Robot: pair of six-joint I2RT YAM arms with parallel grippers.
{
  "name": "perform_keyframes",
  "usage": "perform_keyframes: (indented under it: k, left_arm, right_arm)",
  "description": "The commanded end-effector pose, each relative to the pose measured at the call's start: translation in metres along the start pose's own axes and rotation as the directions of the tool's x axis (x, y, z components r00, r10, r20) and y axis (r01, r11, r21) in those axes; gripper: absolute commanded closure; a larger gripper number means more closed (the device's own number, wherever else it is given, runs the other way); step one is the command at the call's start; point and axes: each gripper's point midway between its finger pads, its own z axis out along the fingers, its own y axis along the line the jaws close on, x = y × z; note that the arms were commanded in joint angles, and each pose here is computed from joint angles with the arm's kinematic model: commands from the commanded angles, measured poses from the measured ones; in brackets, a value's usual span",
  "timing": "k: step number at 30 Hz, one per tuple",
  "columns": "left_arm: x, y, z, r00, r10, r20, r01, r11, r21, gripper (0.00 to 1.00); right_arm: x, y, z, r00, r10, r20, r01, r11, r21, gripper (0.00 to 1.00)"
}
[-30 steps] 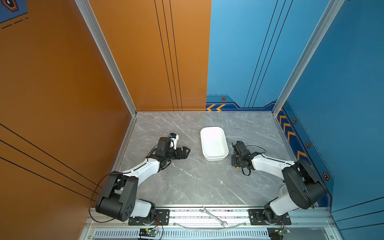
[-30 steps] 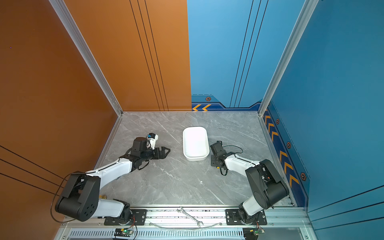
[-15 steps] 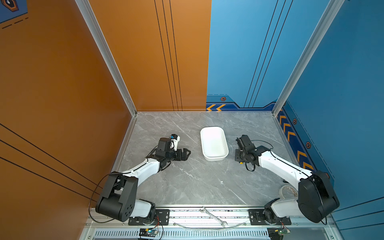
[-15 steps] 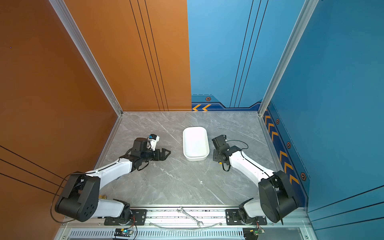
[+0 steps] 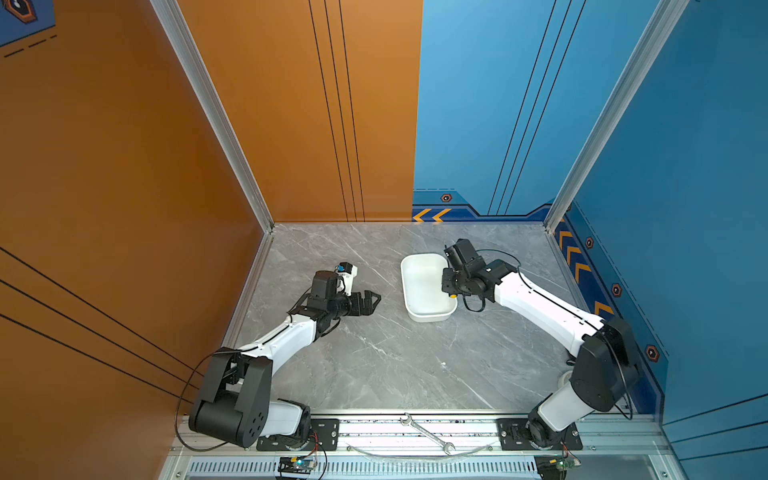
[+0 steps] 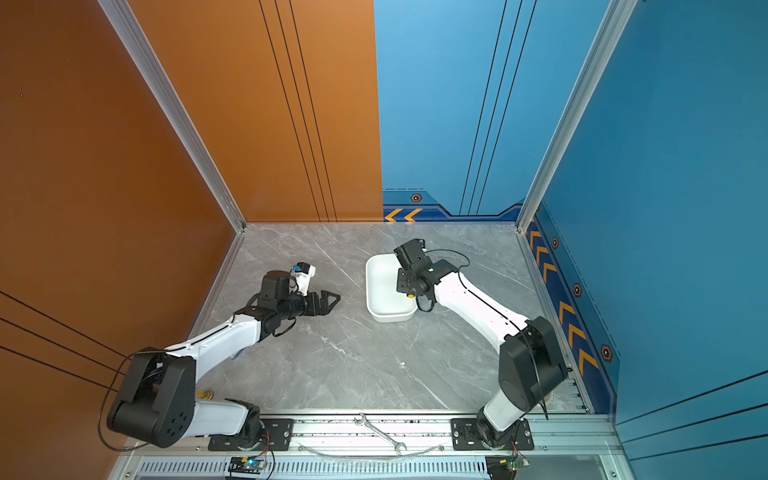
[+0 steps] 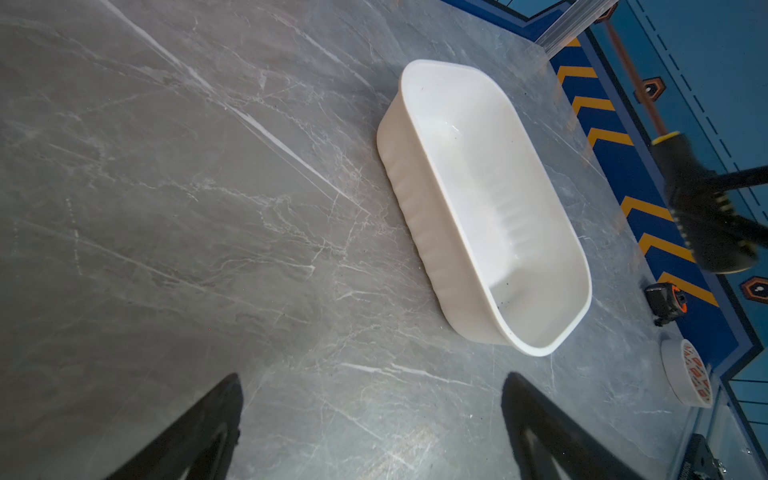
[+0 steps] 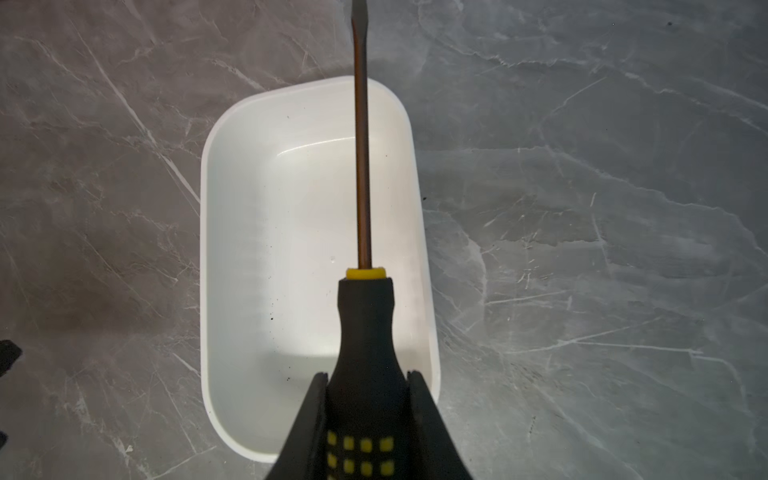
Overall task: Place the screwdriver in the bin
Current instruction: 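Lift the screwdriver with the right gripper and carry it over the white bin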
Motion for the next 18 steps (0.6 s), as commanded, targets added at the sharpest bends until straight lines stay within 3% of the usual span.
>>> perform_keyframes:
  k: [1,18]
  left_arm:
    - [-0.014,-0.011,0.001,0.999,-0.041,0.009,0.04,0.996,0.08,0.02]
    - [-0.008,0.003,0.009,0.997,-0.063,-0.038,0.065,0.996,0.065,0.02]
  right_arm:
    - [0.002,0.013,0.012,1.0,0.019,-0.008,-0.019,0.999,0.035,1.0]
    - [0.03,0.034,0.079,0.996,0.016,-0.085,-0.006,0.993,0.119,1.0]
